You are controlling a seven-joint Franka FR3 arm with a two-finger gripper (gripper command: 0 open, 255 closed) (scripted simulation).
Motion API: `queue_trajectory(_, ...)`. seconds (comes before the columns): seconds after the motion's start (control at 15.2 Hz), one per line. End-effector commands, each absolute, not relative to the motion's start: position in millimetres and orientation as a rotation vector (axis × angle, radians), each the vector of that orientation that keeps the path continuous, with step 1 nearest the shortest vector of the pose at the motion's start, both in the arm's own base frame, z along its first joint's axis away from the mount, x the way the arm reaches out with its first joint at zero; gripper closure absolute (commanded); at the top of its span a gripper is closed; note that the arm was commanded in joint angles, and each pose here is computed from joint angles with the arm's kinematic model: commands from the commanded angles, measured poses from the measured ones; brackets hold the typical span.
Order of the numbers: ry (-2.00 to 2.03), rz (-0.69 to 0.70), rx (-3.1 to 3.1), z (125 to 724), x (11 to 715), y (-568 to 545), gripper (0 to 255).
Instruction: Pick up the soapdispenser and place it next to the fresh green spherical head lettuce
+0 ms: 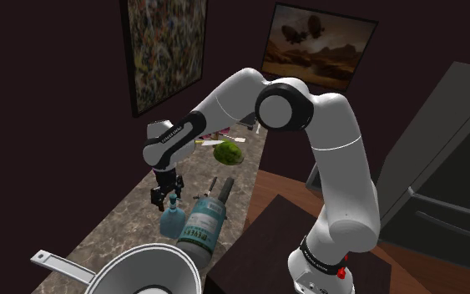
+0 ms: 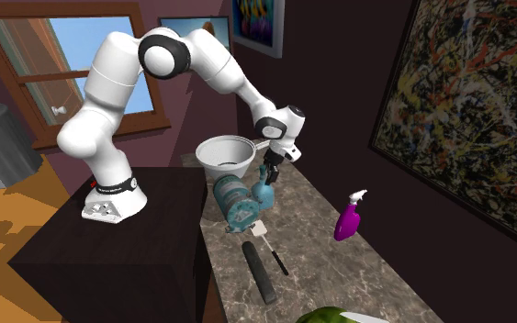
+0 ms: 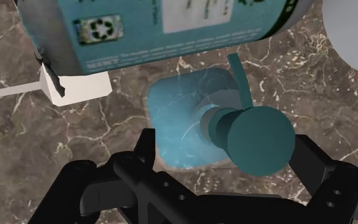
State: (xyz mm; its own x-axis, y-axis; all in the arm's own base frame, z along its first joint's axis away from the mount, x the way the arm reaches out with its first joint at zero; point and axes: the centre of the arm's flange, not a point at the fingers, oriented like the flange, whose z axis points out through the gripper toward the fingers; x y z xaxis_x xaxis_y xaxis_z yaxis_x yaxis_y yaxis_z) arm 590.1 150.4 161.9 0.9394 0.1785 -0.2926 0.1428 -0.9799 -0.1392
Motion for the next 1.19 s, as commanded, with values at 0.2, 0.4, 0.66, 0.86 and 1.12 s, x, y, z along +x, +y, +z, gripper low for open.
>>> queue_trajectory(0.2, -0.248, 0.465, -2.979, 157.1, 588.4, 151.2, 0)
queue_trajectory(0.4, -0.248, 0.465, -2.979, 157.2, 588.4, 151.2, 0)
queue_trajectory(0.66, -0.248, 0.465, -2.979, 157.2, 588.4, 151.2, 255)
queue_trajectory(0.86, -0.248, 0.465, -2.979, 157.2, 588.4, 151.2, 255)
queue_trajectory(1.12, -0.248, 0.465, -2.979, 162.4, 588.4, 151.2, 255)
